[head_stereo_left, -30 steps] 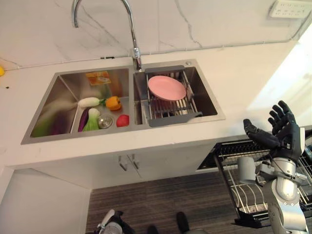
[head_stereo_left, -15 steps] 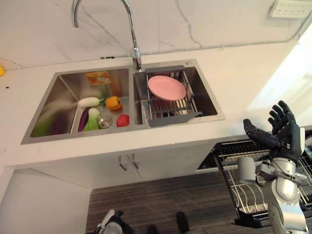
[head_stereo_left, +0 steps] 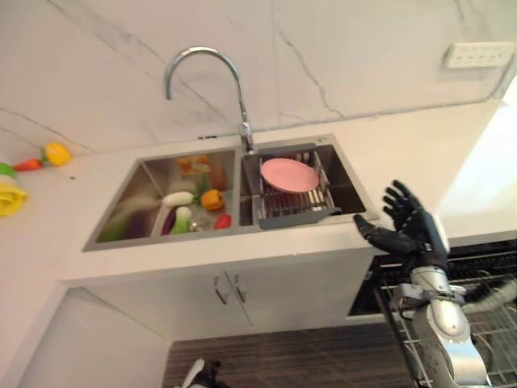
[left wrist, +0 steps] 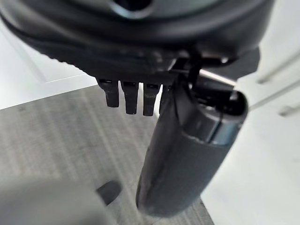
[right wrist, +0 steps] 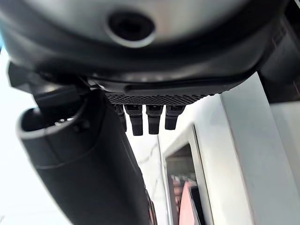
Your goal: Place the dishes in the dishwasher.
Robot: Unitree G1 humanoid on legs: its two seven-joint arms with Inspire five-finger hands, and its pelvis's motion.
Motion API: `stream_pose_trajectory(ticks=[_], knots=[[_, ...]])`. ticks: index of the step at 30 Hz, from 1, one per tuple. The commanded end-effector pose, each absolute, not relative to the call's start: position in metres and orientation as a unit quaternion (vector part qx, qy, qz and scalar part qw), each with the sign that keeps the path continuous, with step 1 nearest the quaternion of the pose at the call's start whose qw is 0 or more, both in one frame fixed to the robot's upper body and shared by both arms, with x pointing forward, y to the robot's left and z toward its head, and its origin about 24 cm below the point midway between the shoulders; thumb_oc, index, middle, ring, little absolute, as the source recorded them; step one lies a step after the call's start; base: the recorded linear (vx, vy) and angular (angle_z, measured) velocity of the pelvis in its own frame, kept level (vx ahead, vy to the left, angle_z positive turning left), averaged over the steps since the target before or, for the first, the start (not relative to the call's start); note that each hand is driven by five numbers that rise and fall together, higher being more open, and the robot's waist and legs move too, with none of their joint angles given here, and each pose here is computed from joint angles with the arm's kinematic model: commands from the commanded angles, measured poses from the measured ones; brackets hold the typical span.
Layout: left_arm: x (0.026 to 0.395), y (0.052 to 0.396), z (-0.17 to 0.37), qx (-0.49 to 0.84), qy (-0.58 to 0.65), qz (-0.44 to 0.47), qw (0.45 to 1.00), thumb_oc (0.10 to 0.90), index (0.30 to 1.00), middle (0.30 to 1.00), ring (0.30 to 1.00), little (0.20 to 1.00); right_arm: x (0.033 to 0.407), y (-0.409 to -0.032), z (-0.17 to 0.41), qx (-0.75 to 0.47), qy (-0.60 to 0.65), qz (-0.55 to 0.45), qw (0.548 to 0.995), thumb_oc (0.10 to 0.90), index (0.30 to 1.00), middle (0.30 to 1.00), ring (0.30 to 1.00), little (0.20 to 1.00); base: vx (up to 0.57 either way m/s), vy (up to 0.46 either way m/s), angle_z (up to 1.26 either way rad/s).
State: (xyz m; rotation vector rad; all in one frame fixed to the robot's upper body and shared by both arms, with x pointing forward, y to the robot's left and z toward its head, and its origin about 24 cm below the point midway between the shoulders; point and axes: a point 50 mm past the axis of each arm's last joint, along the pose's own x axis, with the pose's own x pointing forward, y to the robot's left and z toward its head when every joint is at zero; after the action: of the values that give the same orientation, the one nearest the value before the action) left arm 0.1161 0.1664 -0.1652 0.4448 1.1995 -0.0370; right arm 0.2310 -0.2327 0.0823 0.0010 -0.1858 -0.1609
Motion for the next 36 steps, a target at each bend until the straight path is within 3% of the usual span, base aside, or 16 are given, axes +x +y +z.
stream_pose_trajectory(ticks=[1, 2, 11, 17, 21, 36], knots=[[0.108, 0.176, -0.167, 0.27, 0.573, -0.049, 0.772, 0.8, 0.9, 0.9, 0.9, 0.9, 0.227, -0.23, 0.146, -0.043, -0.251, -0.055, 0.965, 0.8, 0.9, 0.9, 0.9, 0.9, -0.03, -0.026, 0.21], [0.107, 0.177, -0.168, 0.308, 0.568, -0.081, 0.759, 0.8, 0.9, 0.9, 0.9, 0.9, 0.226, -0.226, 0.155, -0.056, -0.274, -0.046, 0.959, 0.8, 0.9, 0.9, 0.9, 0.9, -0.03, -0.03, 0.08], [0.111, 0.174, -0.167, 0.313, 0.557, -0.088, 0.764, 0.8, 0.9, 0.9, 0.9, 0.9, 0.227, -0.229, 0.172, -0.144, -0.304, -0.063, 0.939, 0.8, 0.9, 0.9, 0.9, 0.9, -0.01, -0.01, -0.02], [0.112, 0.175, -0.166, 0.34, 0.546, -0.114, 0.757, 0.8, 0.9, 0.9, 0.9, 0.9, 0.255, -0.233, 0.181, -0.338, -0.281, -0.08, 0.895, 0.8, 0.9, 0.9, 0.9, 0.9, -0.02, -0.006, 0.01], [0.11, 0.175, -0.167, 0.339, 0.547, -0.116, 0.757, 0.8, 0.9, 0.9, 0.9, 0.9, 0.269, -0.234, 0.175, -0.325, -0.255, -0.078, 0.908, 0.8, 0.9, 0.9, 0.9, 0.9, -0.01, 0.0, 0.04], [0.097, 0.186, -0.168, 0.328, 0.56, -0.107, 0.753, 0.8, 0.9, 0.9, 0.9, 0.9, 0.318, -0.258, 0.195, -0.402, -0.188, -0.09, 0.892, 0.8, 0.9, 0.9, 0.9, 0.9, -0.01, 0.013, 0.09]])
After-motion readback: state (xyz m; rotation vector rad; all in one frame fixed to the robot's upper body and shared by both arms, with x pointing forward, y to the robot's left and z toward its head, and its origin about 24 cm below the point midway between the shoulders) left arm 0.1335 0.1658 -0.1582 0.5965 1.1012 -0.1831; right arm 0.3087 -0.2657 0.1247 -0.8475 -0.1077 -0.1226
